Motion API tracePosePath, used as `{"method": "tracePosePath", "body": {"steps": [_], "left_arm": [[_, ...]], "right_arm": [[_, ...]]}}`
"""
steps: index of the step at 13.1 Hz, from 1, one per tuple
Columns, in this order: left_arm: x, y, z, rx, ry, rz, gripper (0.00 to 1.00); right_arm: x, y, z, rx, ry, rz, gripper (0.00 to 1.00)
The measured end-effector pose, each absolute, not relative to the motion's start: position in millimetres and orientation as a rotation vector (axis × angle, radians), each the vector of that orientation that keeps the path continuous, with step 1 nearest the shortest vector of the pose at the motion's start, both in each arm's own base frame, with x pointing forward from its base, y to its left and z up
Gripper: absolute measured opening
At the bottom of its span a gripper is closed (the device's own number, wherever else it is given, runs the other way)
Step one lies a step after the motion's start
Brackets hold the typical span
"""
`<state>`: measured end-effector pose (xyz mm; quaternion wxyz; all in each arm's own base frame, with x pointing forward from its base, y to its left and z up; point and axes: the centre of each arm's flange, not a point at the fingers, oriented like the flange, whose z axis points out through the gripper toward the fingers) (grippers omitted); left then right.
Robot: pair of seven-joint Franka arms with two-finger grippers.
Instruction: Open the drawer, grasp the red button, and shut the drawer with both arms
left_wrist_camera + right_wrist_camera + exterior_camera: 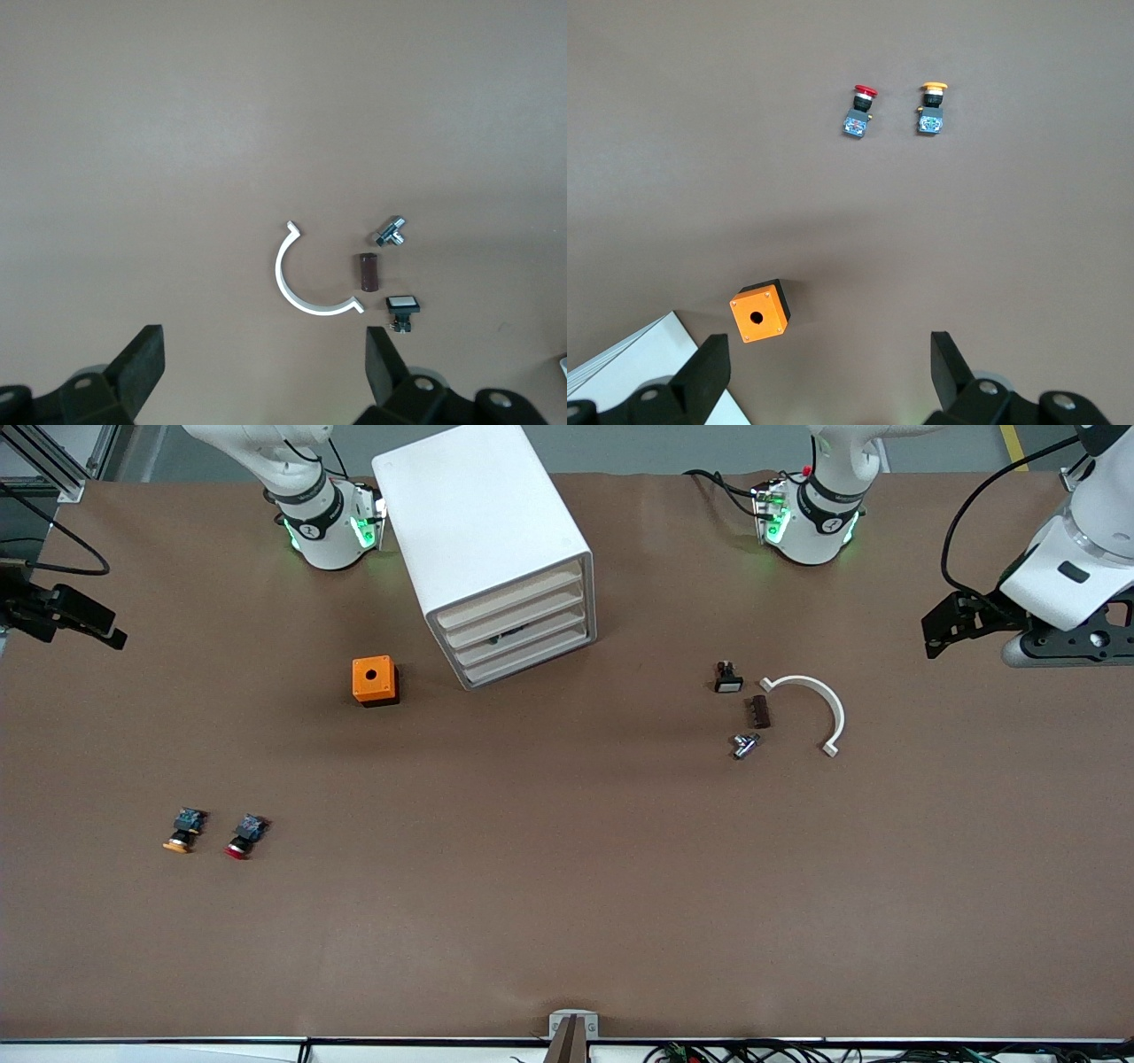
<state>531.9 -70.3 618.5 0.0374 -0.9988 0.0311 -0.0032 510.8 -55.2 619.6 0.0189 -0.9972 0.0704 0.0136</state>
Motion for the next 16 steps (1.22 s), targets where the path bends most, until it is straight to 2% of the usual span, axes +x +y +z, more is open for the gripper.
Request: {"method": "tracePosePath", "body": {"steps": [16], "left_arm": [[531.2, -54.5, 629.2, -3.071, 0.113, -0.008, 1.00]], "right_arm": [[507.8, -45.7, 634.2, -3.129, 0.131, -0.006, 1.00]]}}
